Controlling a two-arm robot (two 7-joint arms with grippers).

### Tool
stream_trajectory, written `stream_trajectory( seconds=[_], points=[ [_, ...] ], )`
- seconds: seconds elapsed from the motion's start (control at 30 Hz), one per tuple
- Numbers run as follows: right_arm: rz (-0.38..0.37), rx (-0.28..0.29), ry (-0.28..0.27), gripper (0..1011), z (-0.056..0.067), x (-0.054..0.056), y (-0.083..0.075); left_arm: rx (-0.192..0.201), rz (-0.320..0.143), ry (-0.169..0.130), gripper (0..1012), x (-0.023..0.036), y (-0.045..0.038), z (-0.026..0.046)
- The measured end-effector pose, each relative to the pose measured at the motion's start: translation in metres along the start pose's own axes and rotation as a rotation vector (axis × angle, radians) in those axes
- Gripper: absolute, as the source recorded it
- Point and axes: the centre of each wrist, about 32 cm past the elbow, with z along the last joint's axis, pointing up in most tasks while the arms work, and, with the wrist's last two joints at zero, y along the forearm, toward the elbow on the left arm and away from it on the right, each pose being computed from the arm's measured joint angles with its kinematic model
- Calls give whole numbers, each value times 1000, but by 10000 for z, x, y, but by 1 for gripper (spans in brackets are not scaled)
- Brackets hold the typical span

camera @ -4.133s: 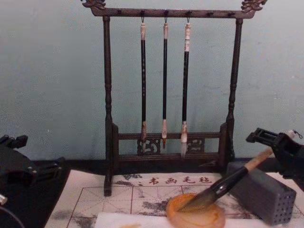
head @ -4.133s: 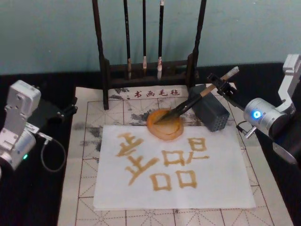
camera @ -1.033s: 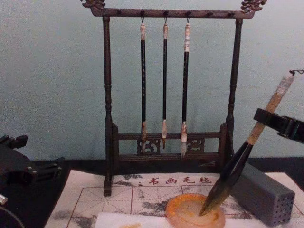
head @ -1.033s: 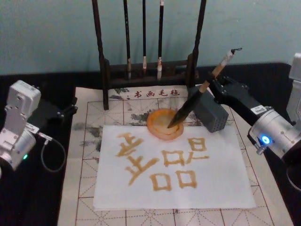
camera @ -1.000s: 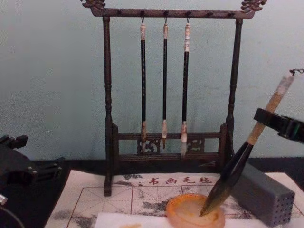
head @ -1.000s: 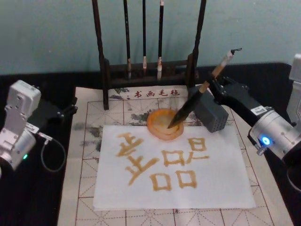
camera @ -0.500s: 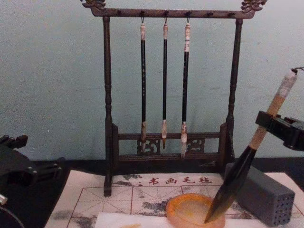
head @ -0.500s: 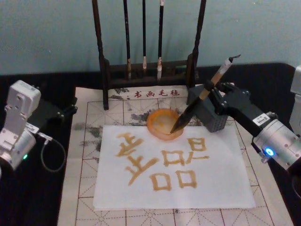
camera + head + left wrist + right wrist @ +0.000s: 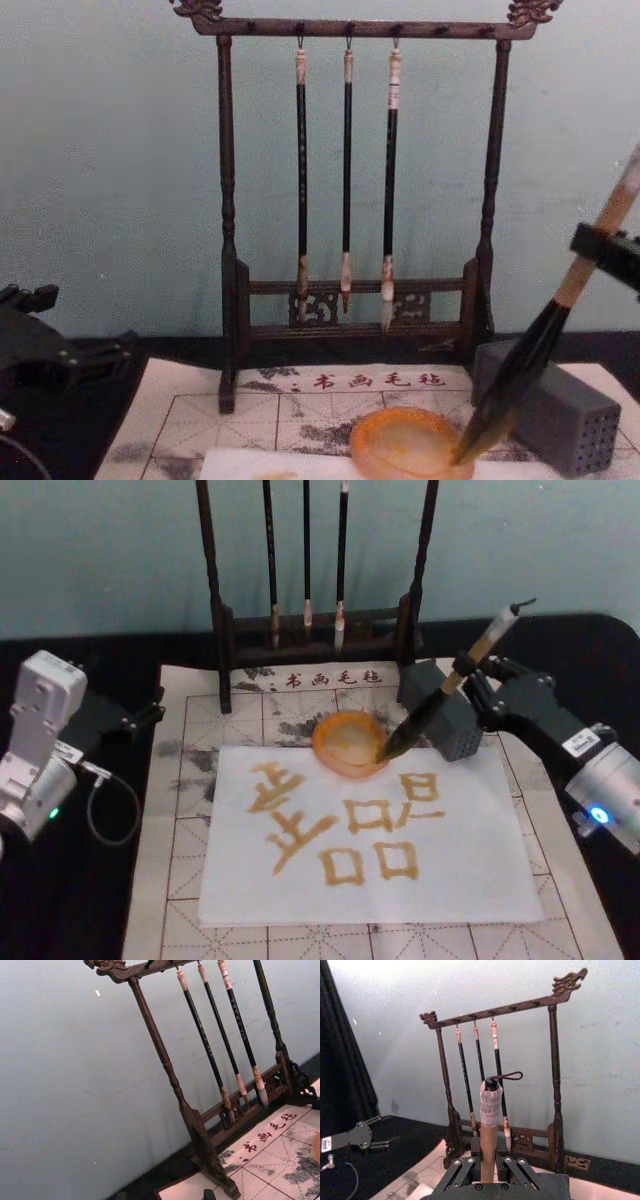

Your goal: Pick up the brush from the inkstone, write on the paper, then place the brush back to its original position.

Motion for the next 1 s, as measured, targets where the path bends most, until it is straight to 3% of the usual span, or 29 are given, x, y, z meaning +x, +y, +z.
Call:
stream_trajectory(
  seconds=[0.27, 1.0],
  points=[
    [-3, -20, 14, 194, 100, -39, -174, 0, 0, 0, 1001, 0, 0, 0],
    [9, -62, -30, 194, 145, -133, -666, 0, 0, 0, 1001, 0, 0, 0]
  ],
)
